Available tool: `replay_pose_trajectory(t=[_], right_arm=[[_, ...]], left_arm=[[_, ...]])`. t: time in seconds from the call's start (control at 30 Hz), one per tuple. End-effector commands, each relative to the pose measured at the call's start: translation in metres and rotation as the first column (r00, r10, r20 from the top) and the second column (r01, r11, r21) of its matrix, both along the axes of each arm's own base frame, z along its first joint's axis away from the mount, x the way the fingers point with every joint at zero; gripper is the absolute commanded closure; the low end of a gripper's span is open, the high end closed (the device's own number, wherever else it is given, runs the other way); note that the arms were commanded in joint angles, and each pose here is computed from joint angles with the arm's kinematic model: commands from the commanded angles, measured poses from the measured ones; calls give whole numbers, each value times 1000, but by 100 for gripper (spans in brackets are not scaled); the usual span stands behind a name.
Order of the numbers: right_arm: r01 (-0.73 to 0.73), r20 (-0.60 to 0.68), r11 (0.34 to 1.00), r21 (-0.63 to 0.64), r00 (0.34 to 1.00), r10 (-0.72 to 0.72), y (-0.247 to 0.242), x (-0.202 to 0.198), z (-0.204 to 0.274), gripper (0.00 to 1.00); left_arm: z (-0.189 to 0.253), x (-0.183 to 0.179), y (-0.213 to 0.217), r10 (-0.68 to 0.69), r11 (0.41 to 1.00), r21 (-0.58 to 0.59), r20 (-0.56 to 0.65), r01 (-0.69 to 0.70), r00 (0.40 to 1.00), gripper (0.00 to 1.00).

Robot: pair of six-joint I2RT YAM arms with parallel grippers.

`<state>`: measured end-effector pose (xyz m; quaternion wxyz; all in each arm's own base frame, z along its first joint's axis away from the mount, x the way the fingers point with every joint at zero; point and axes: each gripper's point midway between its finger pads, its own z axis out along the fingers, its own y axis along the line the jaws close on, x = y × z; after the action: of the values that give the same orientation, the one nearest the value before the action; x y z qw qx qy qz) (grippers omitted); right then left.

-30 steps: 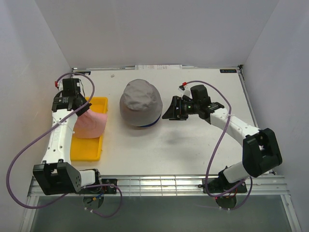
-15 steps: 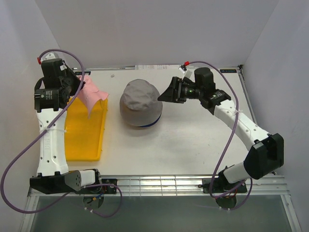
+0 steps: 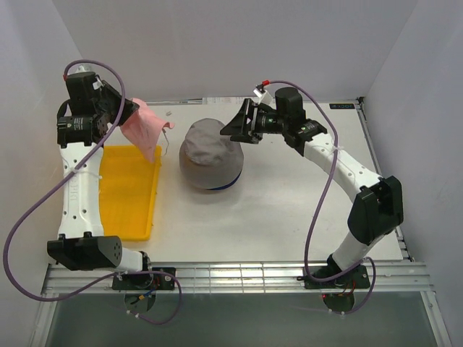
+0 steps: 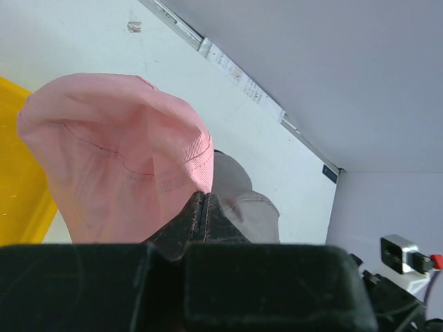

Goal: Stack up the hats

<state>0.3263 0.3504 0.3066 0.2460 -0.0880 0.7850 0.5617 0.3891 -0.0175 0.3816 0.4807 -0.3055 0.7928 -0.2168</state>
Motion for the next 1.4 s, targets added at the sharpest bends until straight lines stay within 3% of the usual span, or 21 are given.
replay_pose_trajectory(t=[0.0, 0.27, 0.73, 1.37], right_arm=[[-16, 26, 996, 84, 1000, 14, 14, 5, 35, 25], [-13, 18, 996, 86, 1000, 12, 24, 20, 42, 25], [4, -30, 994, 110, 1000, -1, 31, 31, 41, 24], [46, -116, 985, 168, 993, -26, 34, 33, 29, 22]], left_arm=[[43, 7, -13, -34, 997, -70, 139, 44, 990, 100], [69, 25, -25, -68, 990, -107, 213, 92, 975, 100], [84, 37, -97, -175, 968, -129, 271, 216, 946, 100], [52, 4, -137, -347, 918, -110, 234, 380, 908, 100]])
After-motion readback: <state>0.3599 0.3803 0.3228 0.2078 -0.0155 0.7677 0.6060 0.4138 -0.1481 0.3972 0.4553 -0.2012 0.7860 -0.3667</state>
